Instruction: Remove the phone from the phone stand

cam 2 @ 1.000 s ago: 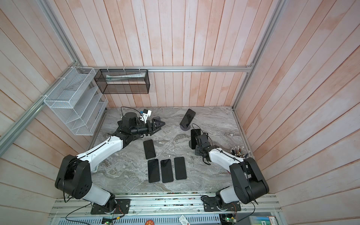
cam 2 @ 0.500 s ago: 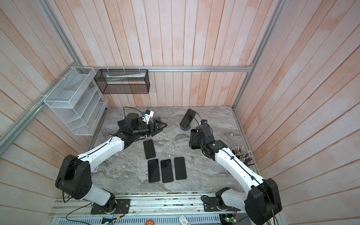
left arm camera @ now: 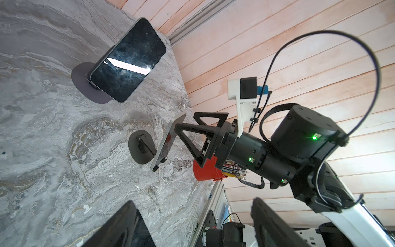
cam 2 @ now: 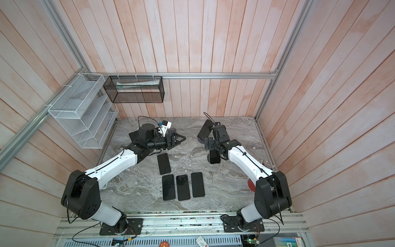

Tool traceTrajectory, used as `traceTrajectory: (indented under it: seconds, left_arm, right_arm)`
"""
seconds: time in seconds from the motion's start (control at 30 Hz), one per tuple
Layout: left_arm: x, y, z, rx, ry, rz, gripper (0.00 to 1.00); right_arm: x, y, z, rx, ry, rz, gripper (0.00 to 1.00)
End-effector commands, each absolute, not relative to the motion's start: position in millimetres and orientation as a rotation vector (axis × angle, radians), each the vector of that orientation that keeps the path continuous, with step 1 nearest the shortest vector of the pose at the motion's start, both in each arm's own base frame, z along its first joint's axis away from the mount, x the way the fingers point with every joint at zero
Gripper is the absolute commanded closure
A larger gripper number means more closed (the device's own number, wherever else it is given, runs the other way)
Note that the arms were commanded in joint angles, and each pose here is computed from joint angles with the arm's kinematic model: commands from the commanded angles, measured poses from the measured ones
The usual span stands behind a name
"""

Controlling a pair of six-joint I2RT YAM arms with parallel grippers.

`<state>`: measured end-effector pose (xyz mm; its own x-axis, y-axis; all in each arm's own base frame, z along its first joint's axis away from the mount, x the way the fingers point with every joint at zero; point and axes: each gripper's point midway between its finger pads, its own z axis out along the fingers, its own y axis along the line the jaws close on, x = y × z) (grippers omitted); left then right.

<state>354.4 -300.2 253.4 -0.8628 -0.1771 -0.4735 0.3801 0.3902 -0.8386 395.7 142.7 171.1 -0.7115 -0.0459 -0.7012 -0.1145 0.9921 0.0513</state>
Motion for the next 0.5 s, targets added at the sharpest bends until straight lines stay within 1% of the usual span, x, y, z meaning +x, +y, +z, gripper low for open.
traceTrajectory:
  seconds: [0.0,0.23,0.47]
  left_arm:
    - [354.5,-302.9,268.2,0.224,2.115,-1.500,0.14]
    - [354.9,-303.2,268.2,0.227,2.114,-1.502,0.13]
    - [354.6,-304.7,266.4,0.232,2.116,-1.509,0.14]
  right_arm:
    - [400.1,144.4,173.3,-0.144,2.369,0.122,0.02]
    - [405.8,136.3,161.1,-0.122,2.384,0.101,0.02]
    - [412.7,137.2,162.1,-0.130,2.373,0.155,0.02]
